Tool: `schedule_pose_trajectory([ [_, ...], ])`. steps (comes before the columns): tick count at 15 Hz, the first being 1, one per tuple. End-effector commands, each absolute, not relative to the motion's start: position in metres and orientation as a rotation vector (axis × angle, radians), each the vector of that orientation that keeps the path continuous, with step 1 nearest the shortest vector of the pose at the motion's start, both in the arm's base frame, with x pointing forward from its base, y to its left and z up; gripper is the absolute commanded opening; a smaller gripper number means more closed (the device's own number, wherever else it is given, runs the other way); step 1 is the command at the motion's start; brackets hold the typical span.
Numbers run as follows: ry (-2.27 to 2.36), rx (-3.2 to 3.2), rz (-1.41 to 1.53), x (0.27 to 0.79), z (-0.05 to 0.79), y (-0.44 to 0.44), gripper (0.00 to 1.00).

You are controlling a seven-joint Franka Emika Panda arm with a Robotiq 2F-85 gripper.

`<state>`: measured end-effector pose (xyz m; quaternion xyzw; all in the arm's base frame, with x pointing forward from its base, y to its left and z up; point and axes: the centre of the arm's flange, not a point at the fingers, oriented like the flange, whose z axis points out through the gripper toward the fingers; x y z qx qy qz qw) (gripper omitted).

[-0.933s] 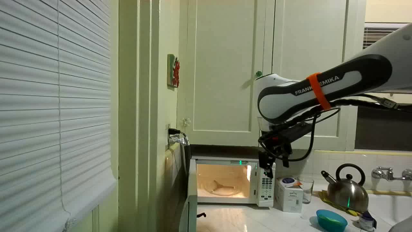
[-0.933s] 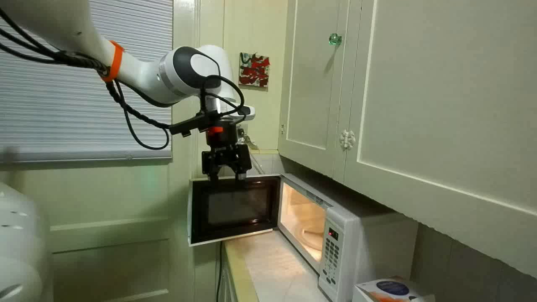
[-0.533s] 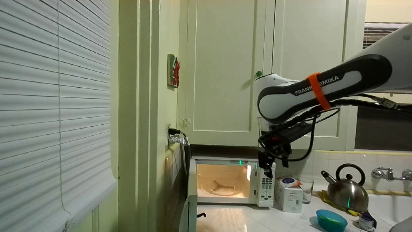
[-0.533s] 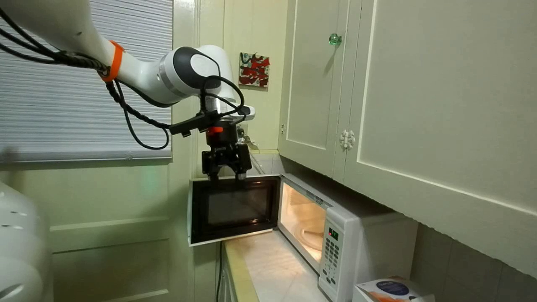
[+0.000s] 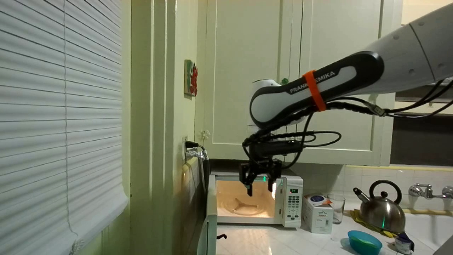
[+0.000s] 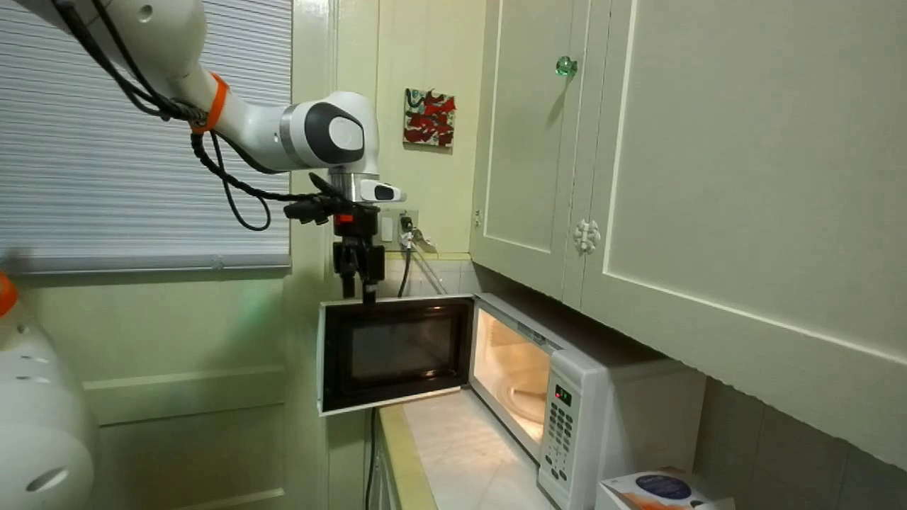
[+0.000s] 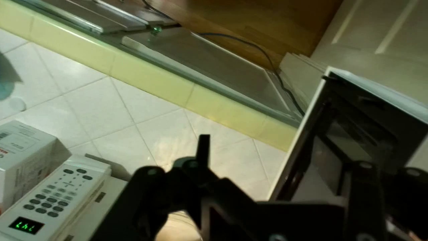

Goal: Close the microwave door.

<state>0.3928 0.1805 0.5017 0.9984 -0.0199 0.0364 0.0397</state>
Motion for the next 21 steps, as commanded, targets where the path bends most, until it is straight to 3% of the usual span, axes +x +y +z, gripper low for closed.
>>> schedule_pose_trajectory([
  [1, -0.218, 3.13, 0.237, 0.425, 0.516, 0.229, 0.49],
  [6, -0.349, 3.273, 0.324, 0.453, 0.508, 0.272, 0.11],
  [8, -0.364, 3.342, 0.36, 0.454, 0.501, 0.266, 0.0],
  [9, -0.337, 3.273, 0.353, 0.449, 0.507, 0.265, 0.13],
  [11, -0.365, 3.302, 0.36, 0.457, 0.502, 0.266, 0.01],
  [21, -0.489, 3.411, 0.526, 0.465, 0.458, 0.266, 0.0],
])
